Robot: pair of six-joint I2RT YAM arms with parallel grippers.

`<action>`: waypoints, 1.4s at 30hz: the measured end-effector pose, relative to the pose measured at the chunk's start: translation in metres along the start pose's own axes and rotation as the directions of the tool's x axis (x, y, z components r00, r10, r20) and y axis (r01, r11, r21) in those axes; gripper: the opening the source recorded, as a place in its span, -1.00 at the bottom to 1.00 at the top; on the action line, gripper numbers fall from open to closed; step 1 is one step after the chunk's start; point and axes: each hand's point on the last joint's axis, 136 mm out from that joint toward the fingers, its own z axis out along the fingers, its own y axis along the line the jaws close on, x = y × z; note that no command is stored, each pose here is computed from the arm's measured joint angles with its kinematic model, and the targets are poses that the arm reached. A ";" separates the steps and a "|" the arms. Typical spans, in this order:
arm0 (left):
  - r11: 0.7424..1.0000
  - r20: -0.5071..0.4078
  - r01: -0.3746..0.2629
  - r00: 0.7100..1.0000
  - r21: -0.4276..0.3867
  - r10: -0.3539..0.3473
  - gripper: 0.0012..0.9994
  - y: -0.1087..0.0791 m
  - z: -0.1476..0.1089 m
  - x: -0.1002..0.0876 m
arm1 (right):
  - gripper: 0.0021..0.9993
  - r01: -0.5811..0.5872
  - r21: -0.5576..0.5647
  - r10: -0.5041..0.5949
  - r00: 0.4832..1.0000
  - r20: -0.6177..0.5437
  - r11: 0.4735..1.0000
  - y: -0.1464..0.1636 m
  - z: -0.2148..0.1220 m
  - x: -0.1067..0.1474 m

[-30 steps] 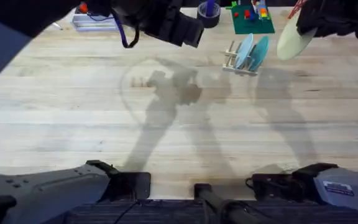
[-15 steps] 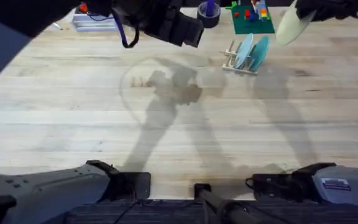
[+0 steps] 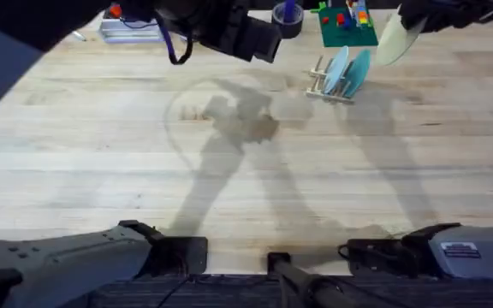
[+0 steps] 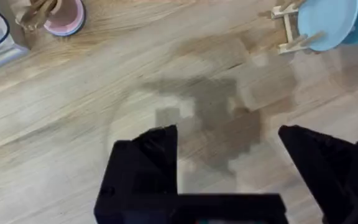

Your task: Pick up the plates from the table one by one and place each into a slot on the dish rack.

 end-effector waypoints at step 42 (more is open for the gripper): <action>1.000 -0.002 0.000 1.000 0.000 0.000 0.99 0.000 0.000 0.000 | -0.94 0.063 0.062 -0.054 0.989 -0.135 0.996 0.022 0.097 -0.011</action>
